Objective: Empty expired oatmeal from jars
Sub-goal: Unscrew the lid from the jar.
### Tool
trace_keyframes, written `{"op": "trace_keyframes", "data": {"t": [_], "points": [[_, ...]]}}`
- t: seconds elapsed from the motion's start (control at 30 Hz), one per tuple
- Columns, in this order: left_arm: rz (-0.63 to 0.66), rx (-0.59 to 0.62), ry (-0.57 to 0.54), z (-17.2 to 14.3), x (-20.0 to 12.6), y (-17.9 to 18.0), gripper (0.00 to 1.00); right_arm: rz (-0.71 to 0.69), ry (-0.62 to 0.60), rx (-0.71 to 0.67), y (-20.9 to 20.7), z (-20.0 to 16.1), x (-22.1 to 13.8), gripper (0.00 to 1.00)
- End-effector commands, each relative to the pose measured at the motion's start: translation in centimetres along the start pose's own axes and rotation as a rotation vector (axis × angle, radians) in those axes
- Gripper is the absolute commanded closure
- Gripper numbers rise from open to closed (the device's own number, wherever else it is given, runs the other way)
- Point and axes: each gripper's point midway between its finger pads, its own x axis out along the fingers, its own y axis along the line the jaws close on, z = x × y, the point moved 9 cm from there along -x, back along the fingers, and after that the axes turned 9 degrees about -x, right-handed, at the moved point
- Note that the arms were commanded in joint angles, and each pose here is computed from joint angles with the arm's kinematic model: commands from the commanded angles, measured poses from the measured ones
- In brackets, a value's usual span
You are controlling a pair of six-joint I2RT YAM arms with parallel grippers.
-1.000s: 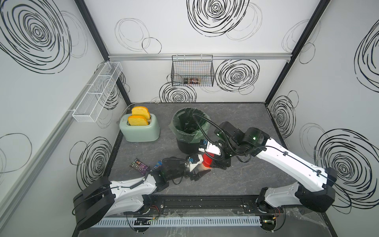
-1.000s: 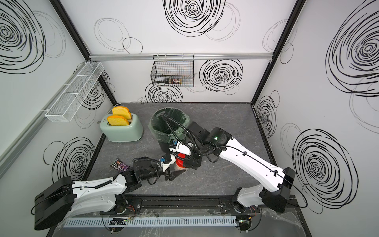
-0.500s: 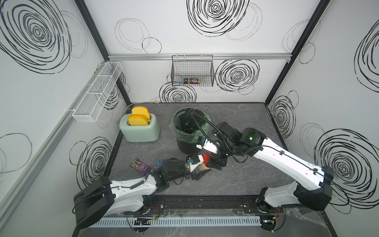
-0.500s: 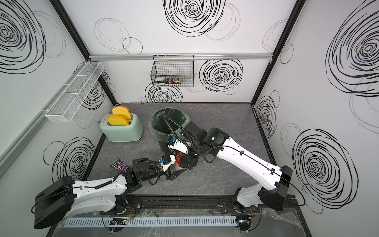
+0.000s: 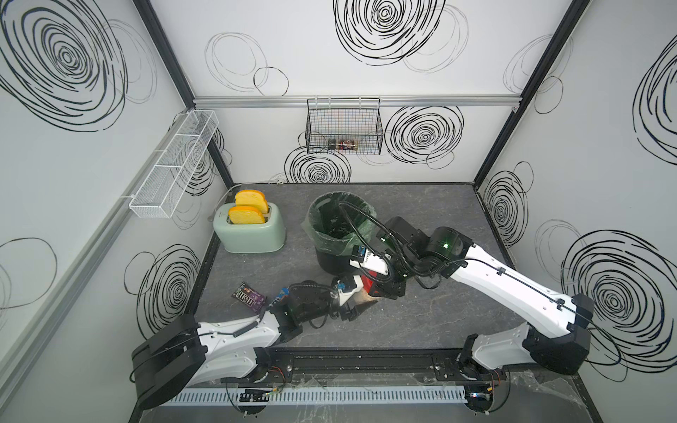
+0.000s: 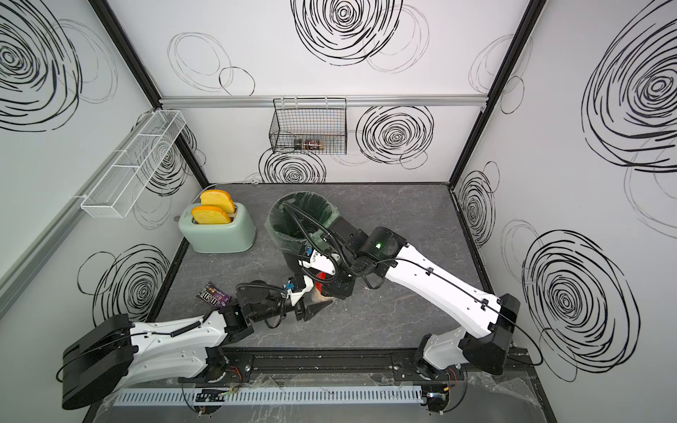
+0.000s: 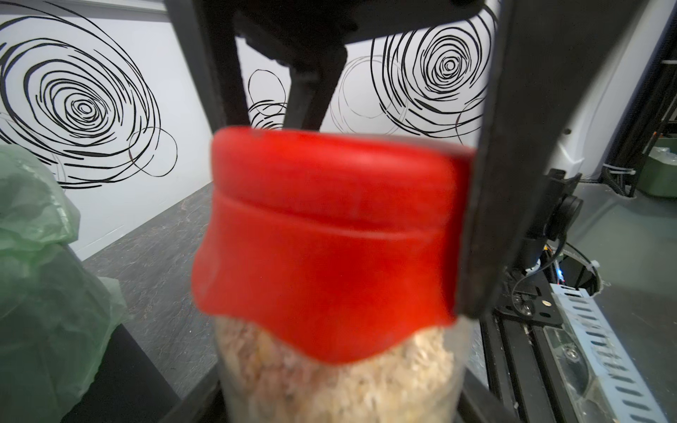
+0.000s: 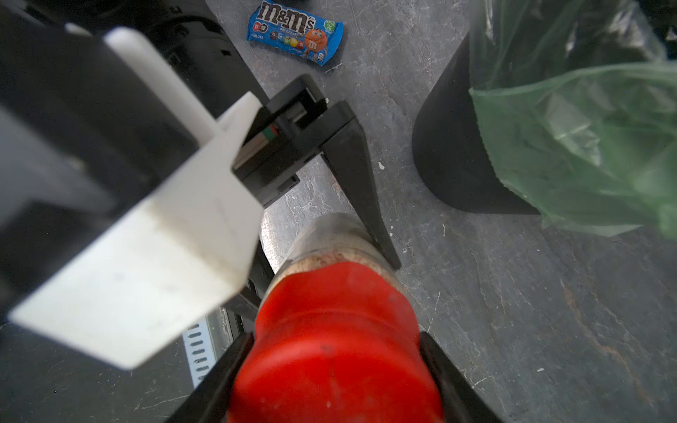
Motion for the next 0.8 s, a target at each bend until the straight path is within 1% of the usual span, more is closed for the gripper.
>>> {"op": "trace_keyframes", "data": {"t": [0.0,0.13,0.17,0.2,0.3,0.4,0.5,0.6,0.63,0.67,0.73,0.77], "points": [[-0.246,0.090,-0.194,4.3,-0.6,-2.3,0.50,-0.033,0.037,-0.202,0.1,-0.9,-0.7,0.98],[-0.321,0.090,-0.192,4.4,-0.7,-2.7,0.50,-0.051,0.044,-0.294,0.5,-1.6,-1.2,0.98],[-0.335,0.083,-0.192,4.4,-0.7,-2.8,0.50,-0.045,0.045,-0.300,0.6,-1.7,-1.2,0.98],[-0.354,0.082,-0.189,4.5,-0.6,-2.9,0.50,-0.021,0.043,-0.337,0.9,-1.9,-1.0,0.98],[-0.376,0.072,-0.167,4.4,-0.3,-2.9,0.51,-0.022,0.089,-0.390,1.3,-2.6,-0.2,0.97],[-0.356,0.071,-0.177,4.1,-0.2,-2.8,0.54,-0.032,0.086,-0.387,1.4,-2.2,0.0,0.96],[-0.319,0.073,-0.196,3.9,-0.1,-2.6,0.57,-0.067,0.067,-0.340,1.2,-1.6,-0.6,0.96],[-0.280,0.083,-0.248,3.9,-0.2,-2.5,0.62,-0.090,0.048,-0.327,1.0,-1.2,-1.2,0.97],[-0.258,0.084,-0.271,3.8,-0.2,-2.5,0.61,-0.104,0.044,-0.302,0.9,-1.1,-1.2,0.98],[-0.247,0.083,-0.287,3.8,-0.2,-2.4,0.58,-0.106,0.037,-0.285,0.8,-0.9,-1.2,0.99],[-0.241,0.074,-0.290,3.5,0.2,-2.3,0.46,-0.095,0.027,-0.249,0.8,-0.7,-1.0,1.00],[-0.245,0.072,-0.285,3.4,0.4,-2.4,0.42,-0.094,0.026,-0.233,0.8,-0.7,-0.9,1.00]]}}
